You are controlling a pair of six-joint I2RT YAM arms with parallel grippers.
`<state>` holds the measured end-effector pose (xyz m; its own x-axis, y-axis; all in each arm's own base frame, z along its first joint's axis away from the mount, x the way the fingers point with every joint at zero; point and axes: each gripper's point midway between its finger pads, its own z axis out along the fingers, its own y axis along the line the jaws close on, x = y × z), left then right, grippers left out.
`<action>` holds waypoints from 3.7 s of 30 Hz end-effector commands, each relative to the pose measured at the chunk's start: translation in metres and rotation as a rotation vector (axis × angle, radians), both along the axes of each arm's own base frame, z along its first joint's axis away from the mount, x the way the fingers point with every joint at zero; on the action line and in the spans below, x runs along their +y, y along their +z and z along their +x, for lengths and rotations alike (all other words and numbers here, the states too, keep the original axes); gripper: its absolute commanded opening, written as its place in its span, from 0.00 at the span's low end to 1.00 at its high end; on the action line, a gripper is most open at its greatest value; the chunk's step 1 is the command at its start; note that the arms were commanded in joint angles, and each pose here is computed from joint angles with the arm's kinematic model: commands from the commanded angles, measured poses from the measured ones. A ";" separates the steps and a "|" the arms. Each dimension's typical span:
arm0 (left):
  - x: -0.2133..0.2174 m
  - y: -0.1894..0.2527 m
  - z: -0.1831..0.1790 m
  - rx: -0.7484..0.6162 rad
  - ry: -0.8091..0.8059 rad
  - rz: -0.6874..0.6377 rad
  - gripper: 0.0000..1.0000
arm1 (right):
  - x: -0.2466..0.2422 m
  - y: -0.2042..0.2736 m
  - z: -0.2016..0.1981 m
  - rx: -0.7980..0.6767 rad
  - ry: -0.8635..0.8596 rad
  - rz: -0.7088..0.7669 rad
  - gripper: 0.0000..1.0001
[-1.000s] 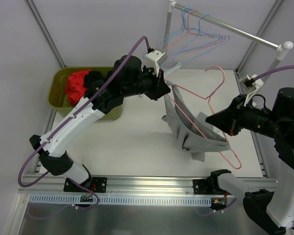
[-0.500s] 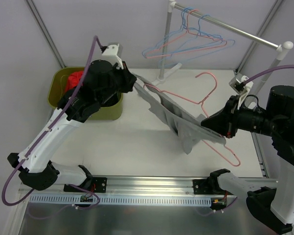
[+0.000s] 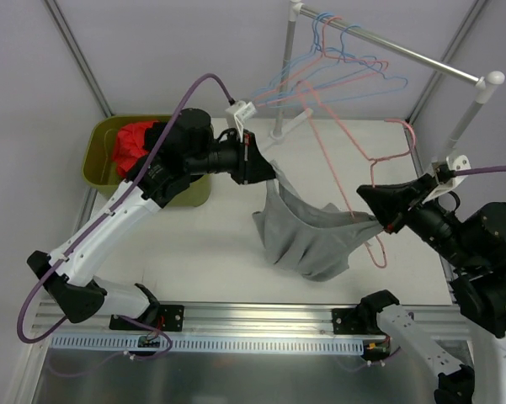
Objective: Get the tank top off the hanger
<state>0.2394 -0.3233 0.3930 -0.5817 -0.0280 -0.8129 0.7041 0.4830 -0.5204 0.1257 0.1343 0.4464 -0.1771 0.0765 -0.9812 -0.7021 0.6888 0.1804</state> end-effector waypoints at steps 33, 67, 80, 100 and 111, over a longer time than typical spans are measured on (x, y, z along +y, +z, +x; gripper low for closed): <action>-0.001 -0.138 -0.036 0.185 0.017 0.281 0.01 | -0.112 -0.011 0.122 0.207 -0.977 0.096 0.00; 0.024 -0.131 -0.058 0.121 -0.034 0.299 0.35 | -0.043 -0.027 0.326 0.284 -0.908 0.039 0.00; 0.004 -0.131 -0.050 0.138 -0.076 0.309 0.99 | -0.039 -0.033 0.327 0.307 -0.858 0.051 0.21; -0.062 -0.233 -0.042 0.121 -0.186 0.623 0.99 | -0.101 -0.029 0.142 0.263 -0.863 0.086 0.99; -0.092 -0.348 -0.056 0.132 -0.256 0.942 0.99 | -0.091 -0.051 0.065 0.293 -0.732 0.159 0.99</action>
<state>0.1833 -0.4140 0.0567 -0.6101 0.6866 -0.3954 0.7830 0.5986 -0.1688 0.1872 0.0286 0.4184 -0.1716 0.3939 -0.9030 0.0274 0.9181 0.3953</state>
